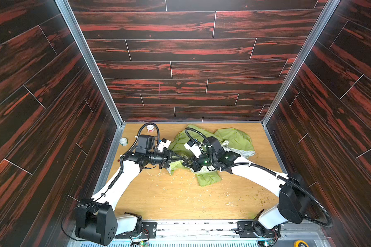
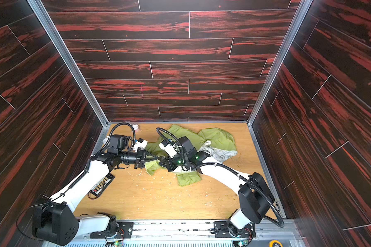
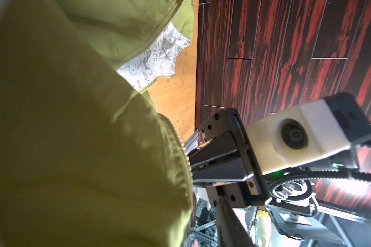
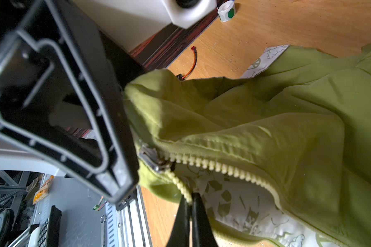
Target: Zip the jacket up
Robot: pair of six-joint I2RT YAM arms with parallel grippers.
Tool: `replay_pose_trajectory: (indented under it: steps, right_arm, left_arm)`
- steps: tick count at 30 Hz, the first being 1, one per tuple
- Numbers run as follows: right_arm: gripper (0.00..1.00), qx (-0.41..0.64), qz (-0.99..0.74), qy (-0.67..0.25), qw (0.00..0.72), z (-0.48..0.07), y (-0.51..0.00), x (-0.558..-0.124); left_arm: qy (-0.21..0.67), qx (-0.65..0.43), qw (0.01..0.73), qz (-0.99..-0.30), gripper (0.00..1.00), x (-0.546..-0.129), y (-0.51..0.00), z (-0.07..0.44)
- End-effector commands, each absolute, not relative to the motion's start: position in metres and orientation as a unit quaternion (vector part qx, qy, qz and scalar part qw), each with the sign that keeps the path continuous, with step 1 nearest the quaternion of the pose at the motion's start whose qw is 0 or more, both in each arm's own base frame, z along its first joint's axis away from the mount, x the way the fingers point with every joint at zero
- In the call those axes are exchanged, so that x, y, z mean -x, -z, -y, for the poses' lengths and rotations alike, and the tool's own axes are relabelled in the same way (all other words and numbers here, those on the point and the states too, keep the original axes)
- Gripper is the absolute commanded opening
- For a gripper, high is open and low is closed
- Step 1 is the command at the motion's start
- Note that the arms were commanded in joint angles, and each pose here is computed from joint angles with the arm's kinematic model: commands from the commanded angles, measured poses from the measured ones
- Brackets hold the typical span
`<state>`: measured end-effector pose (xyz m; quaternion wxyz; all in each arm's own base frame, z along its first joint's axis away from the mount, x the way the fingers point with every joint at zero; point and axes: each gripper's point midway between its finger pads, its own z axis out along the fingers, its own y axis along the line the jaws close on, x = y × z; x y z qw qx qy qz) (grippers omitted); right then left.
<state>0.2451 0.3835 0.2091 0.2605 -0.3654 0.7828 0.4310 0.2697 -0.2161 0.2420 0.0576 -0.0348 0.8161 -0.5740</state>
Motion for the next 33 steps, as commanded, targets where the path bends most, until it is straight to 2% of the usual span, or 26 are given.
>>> replay_pose_trajectory:
  steps: [1,6,9,15,20,26,28,30,33]
  right_arm:
    - [0.0,0.373,-0.77,-0.448,0.258,-0.392,-0.215,-0.24]
    - [0.0,0.373,-0.767,-0.455,0.255,-0.394,-0.217,-0.239]
    - [0.0,0.371,-0.768,-0.457,0.252,-0.395,-0.216,-0.239]
    - [0.0,0.365,-0.768,-0.462,0.25,-0.396,-0.216,-0.239]
    - [0.0,0.36,-0.769,-0.467,0.248,-0.397,-0.216,-0.239]
    - [0.0,0.354,-0.771,-0.47,0.245,-0.396,-0.214,-0.238]
    - [0.0,0.349,-0.772,-0.471,0.245,-0.395,-0.213,-0.238]
    - [0.03,0.337,-0.778,-0.473,0.242,-0.393,-0.211,-0.239]
    - [0.16,0.31,-0.784,-0.482,0.238,-0.385,-0.212,-0.242]
  left_arm:
    - [0.569,0.023,0.095,-0.816,0.46,-0.276,-0.255,0.214]
    - [0.571,0.027,0.119,-0.812,0.48,-0.284,-0.26,0.214]
    - [0.582,0.031,0.131,-0.802,0.45,-0.287,-0.265,0.214]
    - [0.592,0.034,0.121,-0.796,0.28,-0.284,-0.263,0.216]
    - [0.594,0.04,0.107,-0.796,0.22,-0.283,-0.259,0.217]
    - [0.596,0.039,0.093,-0.797,0.02,-0.281,-0.256,0.219]
    - [0.597,0.037,0.095,-0.796,0.0,-0.281,-0.257,0.219]
    - [0.598,0.034,0.099,-0.795,0.0,-0.282,-0.259,0.219]
    - [0.599,0.031,0.103,-0.794,0.0,-0.283,-0.262,0.22]
